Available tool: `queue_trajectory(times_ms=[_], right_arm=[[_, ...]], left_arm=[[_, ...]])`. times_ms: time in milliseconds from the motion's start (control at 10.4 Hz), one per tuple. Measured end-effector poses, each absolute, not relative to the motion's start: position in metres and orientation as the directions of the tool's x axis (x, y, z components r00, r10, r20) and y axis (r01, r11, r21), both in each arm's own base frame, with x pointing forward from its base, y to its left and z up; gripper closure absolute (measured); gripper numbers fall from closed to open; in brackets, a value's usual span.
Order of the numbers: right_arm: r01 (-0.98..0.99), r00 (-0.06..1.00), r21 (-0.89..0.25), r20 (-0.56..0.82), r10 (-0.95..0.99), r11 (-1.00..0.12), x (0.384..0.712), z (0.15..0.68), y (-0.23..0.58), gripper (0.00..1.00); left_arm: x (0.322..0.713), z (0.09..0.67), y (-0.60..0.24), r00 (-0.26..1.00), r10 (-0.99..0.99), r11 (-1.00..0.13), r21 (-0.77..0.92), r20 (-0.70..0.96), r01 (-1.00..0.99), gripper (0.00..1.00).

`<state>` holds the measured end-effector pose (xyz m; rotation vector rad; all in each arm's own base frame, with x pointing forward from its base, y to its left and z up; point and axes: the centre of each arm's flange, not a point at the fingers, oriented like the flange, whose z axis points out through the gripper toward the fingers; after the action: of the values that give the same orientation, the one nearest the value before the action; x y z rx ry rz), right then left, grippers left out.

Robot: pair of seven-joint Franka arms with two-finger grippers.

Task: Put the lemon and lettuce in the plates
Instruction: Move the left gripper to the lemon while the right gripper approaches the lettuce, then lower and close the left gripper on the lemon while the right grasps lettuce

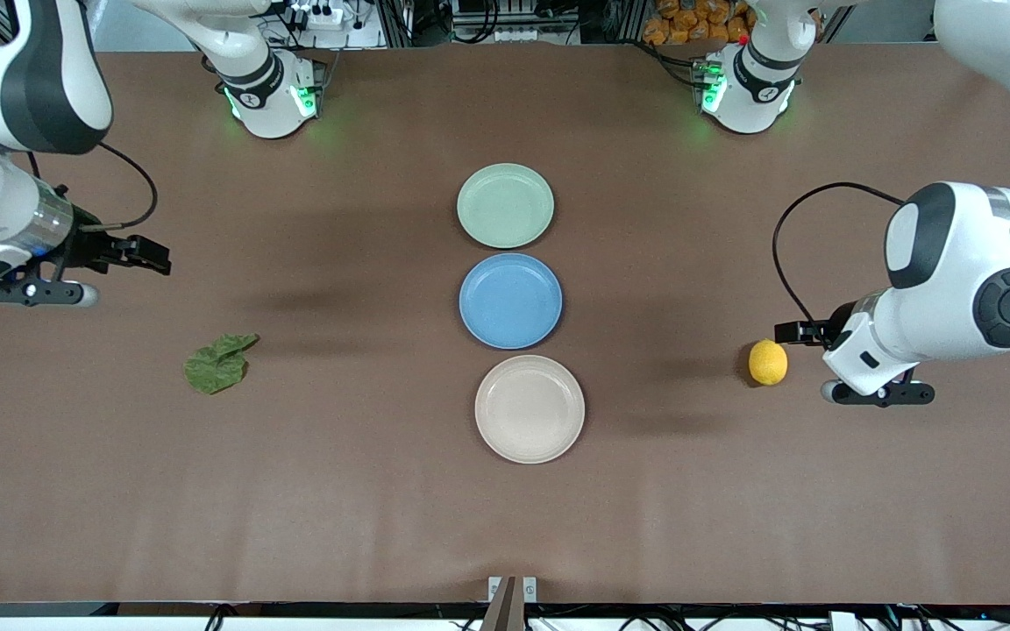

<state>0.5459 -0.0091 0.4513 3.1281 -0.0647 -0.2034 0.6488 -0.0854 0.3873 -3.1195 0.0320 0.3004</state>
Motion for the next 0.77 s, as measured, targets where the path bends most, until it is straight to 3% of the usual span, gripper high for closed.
queue_trajectory(times_ms=[768], right_arm=[[-0.017,0.996,0.043,-0.092,-0.021,-0.999,0.559,0.366,-0.04,0.0]], left_arm=[[0.635,0.296,-0.091,0.995,-0.044,-0.999,0.009,-0.086,-0.043,0.0]])
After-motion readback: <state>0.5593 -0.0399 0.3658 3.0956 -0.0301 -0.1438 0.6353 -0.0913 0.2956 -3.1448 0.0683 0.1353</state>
